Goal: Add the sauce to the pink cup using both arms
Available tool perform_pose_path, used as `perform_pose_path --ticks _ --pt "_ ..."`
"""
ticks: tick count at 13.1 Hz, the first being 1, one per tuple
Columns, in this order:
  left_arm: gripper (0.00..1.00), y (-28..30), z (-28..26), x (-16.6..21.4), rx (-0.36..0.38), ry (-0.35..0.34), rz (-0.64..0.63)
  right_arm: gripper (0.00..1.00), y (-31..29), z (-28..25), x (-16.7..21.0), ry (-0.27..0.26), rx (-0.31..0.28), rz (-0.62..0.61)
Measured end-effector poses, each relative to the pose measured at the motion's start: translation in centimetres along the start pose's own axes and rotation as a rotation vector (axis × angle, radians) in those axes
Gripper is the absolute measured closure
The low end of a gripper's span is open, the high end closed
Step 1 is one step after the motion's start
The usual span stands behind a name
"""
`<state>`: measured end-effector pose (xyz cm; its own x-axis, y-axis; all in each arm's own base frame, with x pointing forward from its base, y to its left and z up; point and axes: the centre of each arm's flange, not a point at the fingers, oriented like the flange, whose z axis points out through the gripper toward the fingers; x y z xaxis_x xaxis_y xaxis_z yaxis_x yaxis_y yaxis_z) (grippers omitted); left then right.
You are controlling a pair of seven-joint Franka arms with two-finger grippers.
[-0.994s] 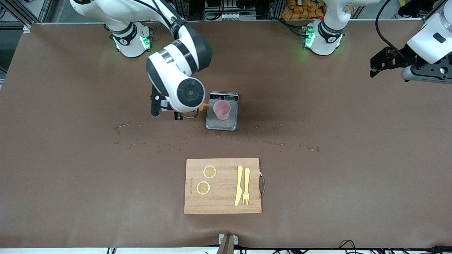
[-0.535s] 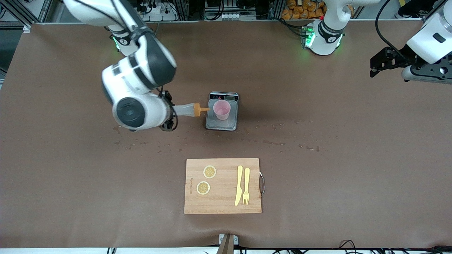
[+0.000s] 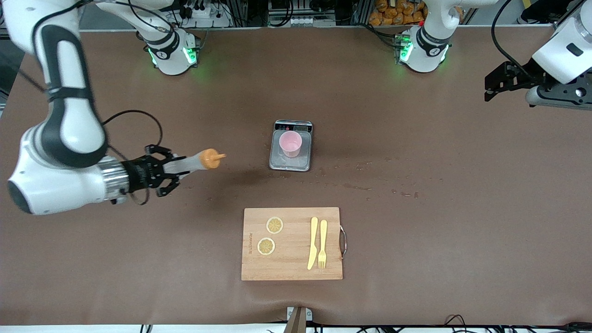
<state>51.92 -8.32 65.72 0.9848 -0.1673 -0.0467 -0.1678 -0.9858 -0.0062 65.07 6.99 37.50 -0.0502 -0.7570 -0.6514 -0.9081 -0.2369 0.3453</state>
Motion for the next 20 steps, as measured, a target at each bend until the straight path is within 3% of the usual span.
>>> perform_pose_path --ticks 5,8,13,20 --pt "0.0 0.0 0.0 0.0 0.0 -0.001 -0.001 0.6 2.3 -1.0 15.9 -0.357 0.02 -0.064" --pt "0.0 0.0 0.0 0.0 0.0 -0.001 0.0 0.6 3.4 0.9 23.9 -0.494 0.031 -0.116" --pt "0.0 0.0 0.1 0.0 0.0 -0.002 0.0 0.6 4.5 4.4 31.4 -0.604 0.064 -0.183" --pt "0.0 0.0 0.1 0.0 0.0 -0.003 0.001 0.6 5.2 7.1 35.4 -0.654 0.099 -0.238"
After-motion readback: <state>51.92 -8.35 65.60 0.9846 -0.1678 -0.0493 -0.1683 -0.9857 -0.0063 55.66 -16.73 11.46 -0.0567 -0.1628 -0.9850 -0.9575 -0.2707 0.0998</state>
